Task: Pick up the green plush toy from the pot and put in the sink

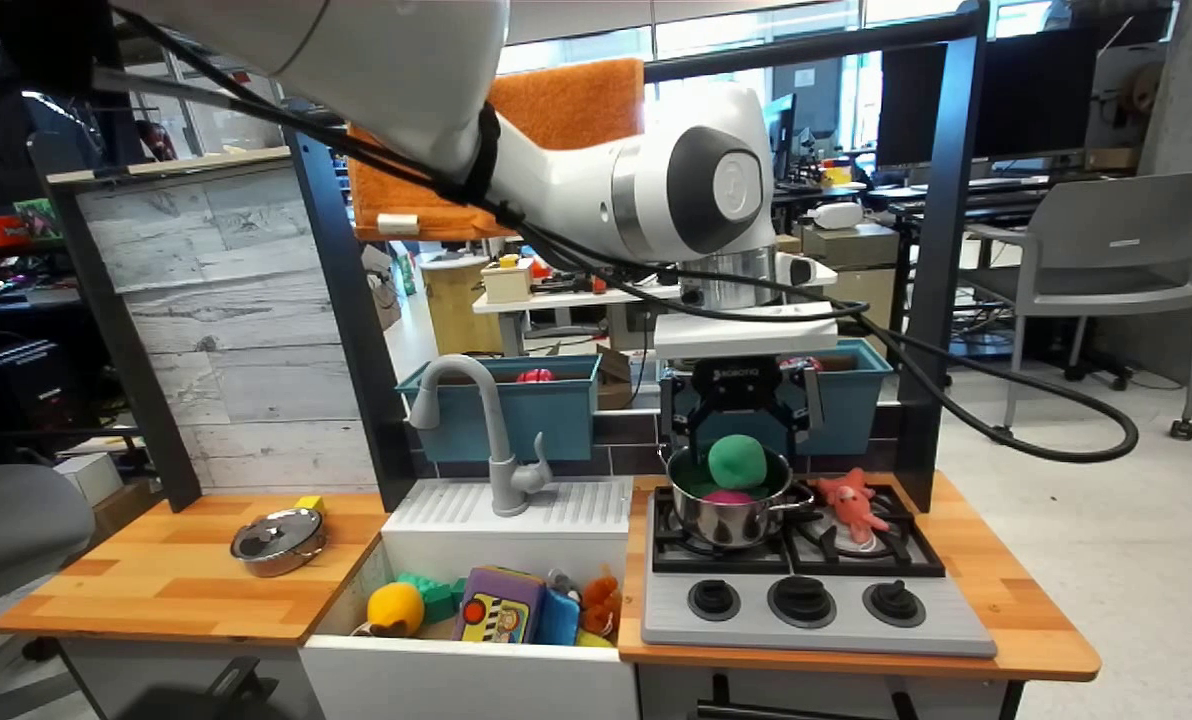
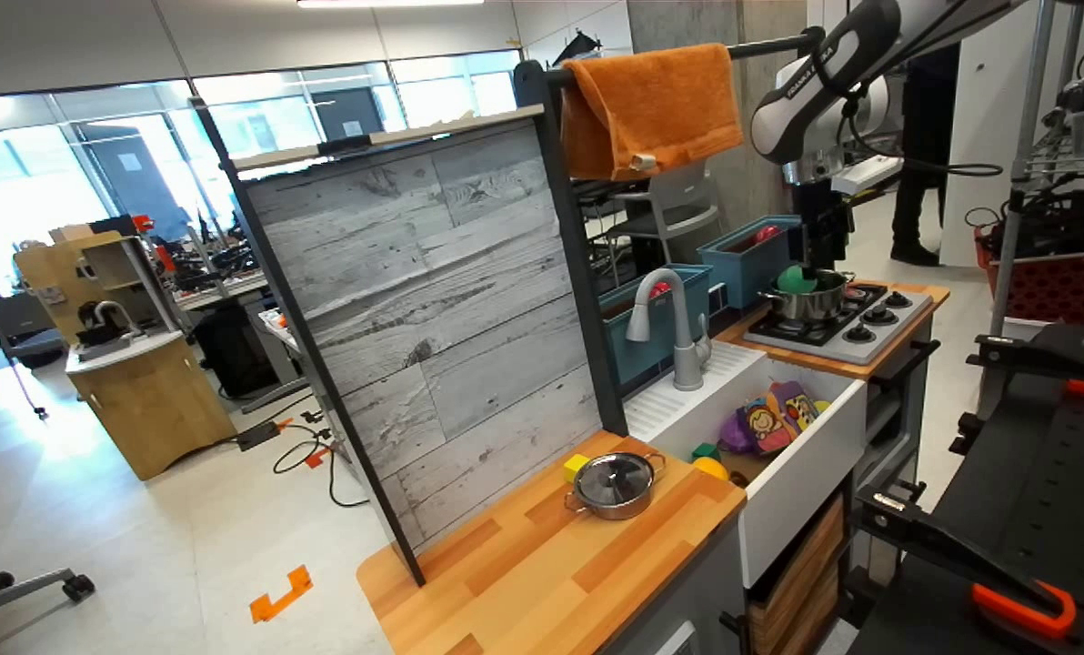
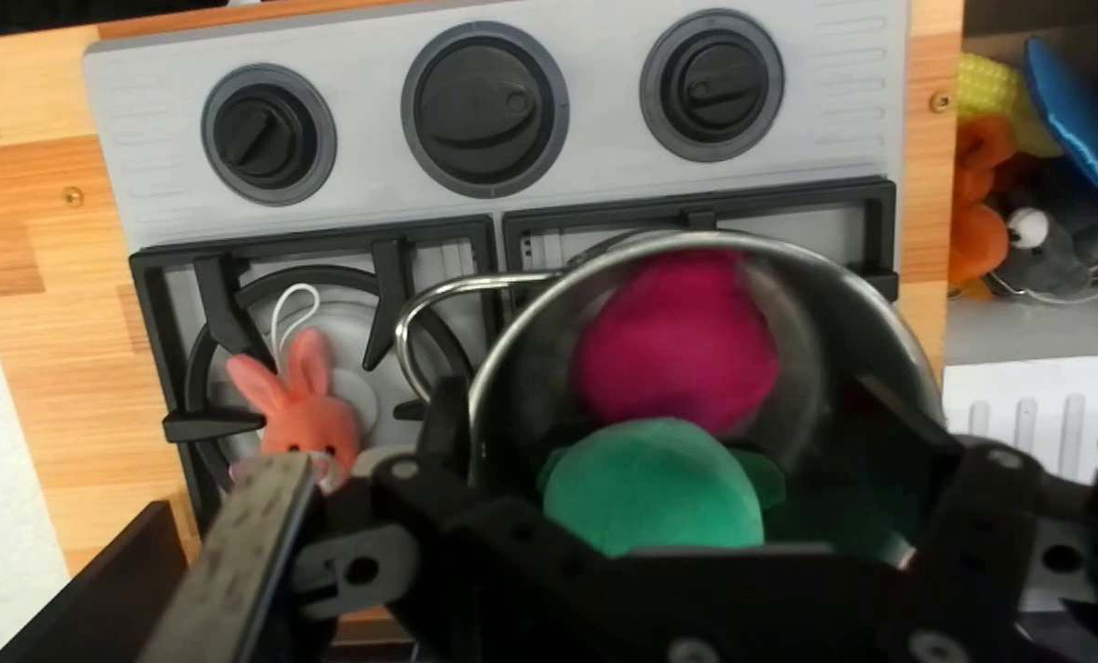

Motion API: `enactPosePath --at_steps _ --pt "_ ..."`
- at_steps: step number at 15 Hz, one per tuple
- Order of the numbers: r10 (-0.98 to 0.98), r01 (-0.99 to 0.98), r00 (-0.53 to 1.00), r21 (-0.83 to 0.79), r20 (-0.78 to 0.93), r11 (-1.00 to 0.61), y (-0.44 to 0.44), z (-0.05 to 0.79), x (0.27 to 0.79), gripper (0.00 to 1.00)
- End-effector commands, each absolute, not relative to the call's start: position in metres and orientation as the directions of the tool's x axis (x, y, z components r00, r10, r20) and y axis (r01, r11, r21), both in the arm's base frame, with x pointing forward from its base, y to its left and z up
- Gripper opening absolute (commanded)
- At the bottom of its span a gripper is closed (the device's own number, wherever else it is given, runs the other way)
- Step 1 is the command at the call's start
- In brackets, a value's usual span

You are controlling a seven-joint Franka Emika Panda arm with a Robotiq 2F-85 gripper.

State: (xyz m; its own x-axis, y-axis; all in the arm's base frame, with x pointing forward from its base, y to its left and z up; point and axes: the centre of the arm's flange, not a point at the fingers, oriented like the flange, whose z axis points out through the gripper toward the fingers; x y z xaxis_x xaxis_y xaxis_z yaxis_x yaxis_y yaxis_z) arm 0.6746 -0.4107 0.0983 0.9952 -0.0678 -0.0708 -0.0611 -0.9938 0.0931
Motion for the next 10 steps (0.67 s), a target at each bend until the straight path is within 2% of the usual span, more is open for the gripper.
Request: enactPosePath --at_steps 1,10 --pt "-0.01 -0.003 0.998 0.109 -0.06 -0.994 -0.431 0.085 0.712 1.0" --pt "0.129 0.13 0.991 0.096 -0.022 -0.987 -0.418 0.088 0.733 1.0"
